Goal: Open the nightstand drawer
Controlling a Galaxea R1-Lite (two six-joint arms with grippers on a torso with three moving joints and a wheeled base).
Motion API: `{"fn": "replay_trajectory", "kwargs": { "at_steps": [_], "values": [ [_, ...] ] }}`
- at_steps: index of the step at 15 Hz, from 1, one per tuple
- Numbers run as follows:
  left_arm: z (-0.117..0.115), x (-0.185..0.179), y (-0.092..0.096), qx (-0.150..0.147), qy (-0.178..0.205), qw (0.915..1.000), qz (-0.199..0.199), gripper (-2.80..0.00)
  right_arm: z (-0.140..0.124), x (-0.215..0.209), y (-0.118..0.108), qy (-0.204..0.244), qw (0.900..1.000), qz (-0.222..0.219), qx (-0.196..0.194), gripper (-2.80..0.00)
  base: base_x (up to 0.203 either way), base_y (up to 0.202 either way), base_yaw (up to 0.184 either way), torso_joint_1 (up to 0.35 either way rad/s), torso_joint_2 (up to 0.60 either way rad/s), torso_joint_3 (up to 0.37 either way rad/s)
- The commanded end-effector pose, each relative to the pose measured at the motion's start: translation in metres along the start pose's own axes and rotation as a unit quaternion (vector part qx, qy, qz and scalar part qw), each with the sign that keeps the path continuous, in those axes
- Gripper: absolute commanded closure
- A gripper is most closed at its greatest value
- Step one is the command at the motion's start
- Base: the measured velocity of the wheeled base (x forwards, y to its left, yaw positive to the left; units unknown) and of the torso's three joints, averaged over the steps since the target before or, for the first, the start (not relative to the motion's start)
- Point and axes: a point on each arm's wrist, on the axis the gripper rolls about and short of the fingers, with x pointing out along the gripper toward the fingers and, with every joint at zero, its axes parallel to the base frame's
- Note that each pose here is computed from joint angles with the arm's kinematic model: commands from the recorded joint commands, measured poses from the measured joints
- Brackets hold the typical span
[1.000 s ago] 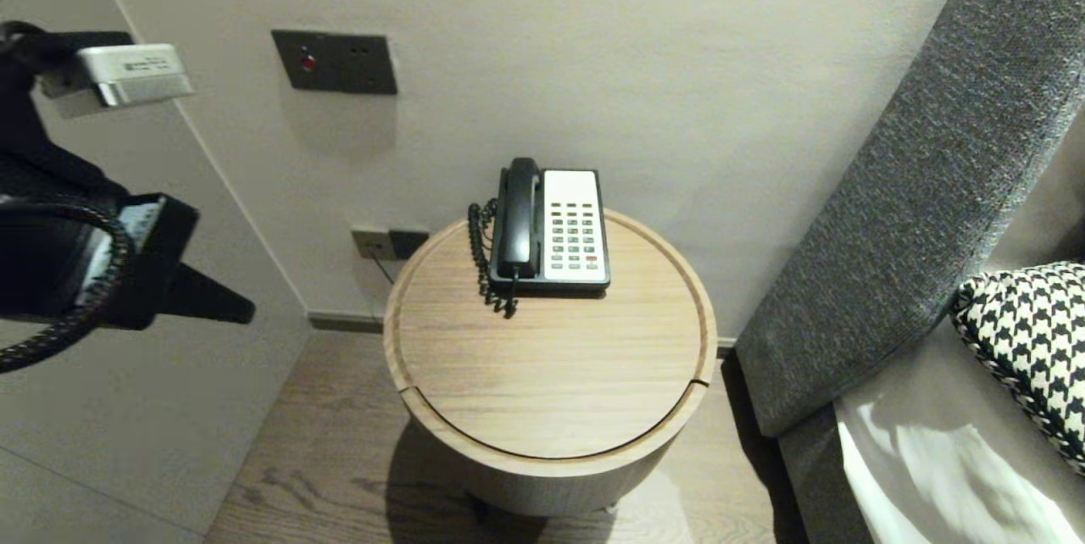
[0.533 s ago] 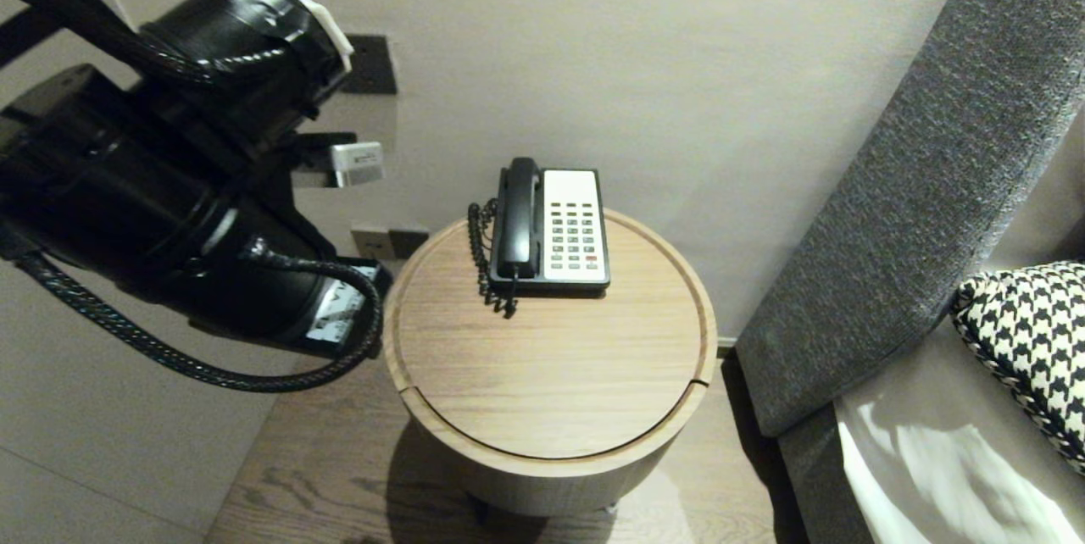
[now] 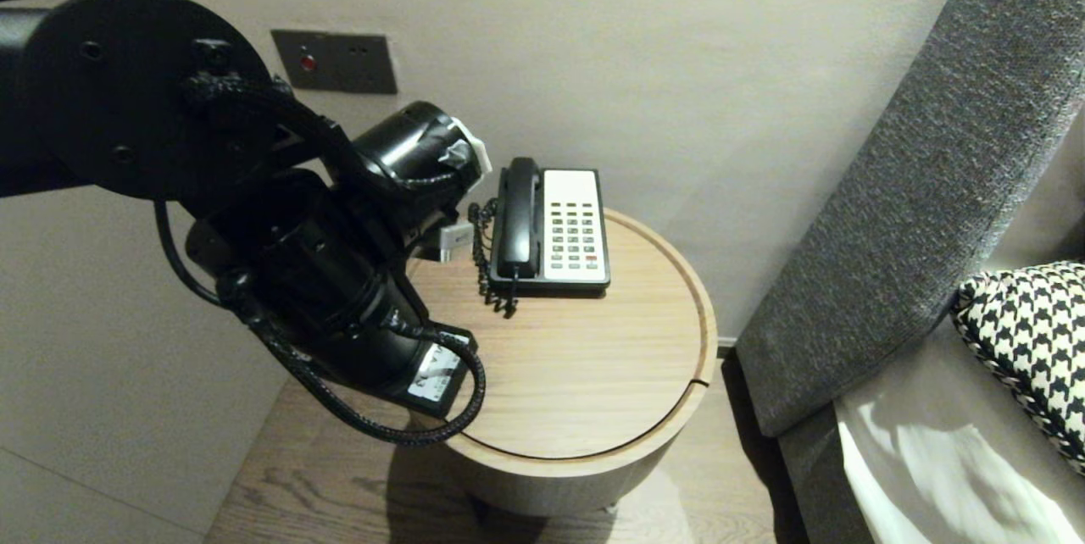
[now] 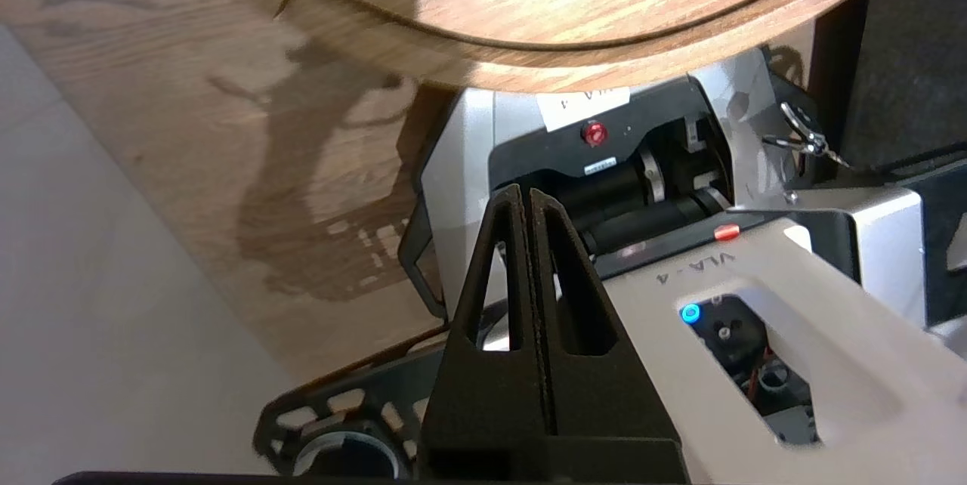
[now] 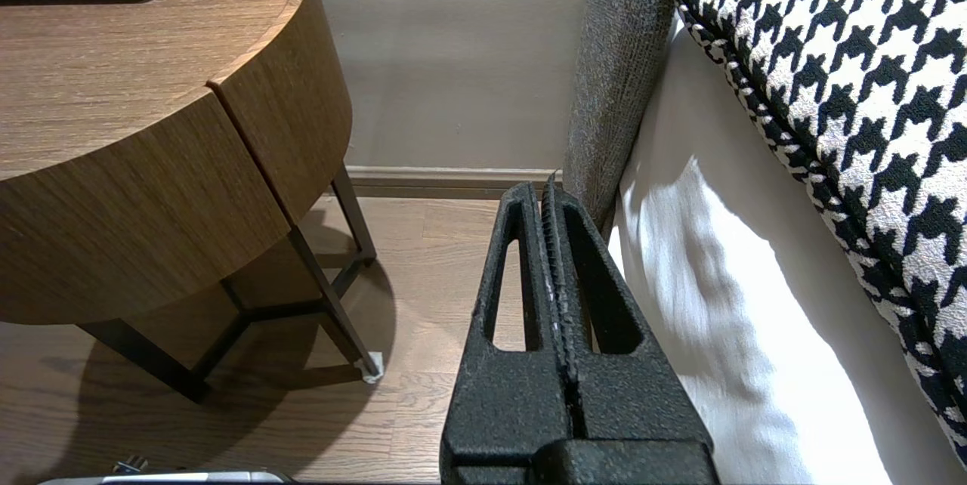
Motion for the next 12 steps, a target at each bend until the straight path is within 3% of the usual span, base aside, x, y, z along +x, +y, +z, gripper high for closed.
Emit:
{"fn": "replay_trajectory", "kwargs": {
  "at_steps": [1, 5, 12],
  "values": [
    [-0.002, 0.017, -0.005, 0.007, 0.015, 0.9999, 0.004, 0.0, -0.011, 0.002, 0.0, 0.02, 1.0, 0.0, -0.001, 0.0, 0.0, 0.0, 0.0, 0.0, 0.0, 0.0],
    [-0.006, 0.037, -0.009, 0.014, 0.027, 0.9995, 0.007, 0.0, -0.011, 0.002, 0.0, 0.02, 1.0, 0.0, -0.001, 0.0, 0.0, 0.0, 0.0, 0.0, 0.0, 0.0],
    [-0.006, 0.068, -0.019, 0.026, 0.015, 0.9991, 0.03, 0.0, -0.011, 0.002, 0.0, 0.02, 1.0, 0.0, -0.001, 0.0, 0.0, 0.0, 0.0, 0.0, 0.0, 0.0]
  ]
}}
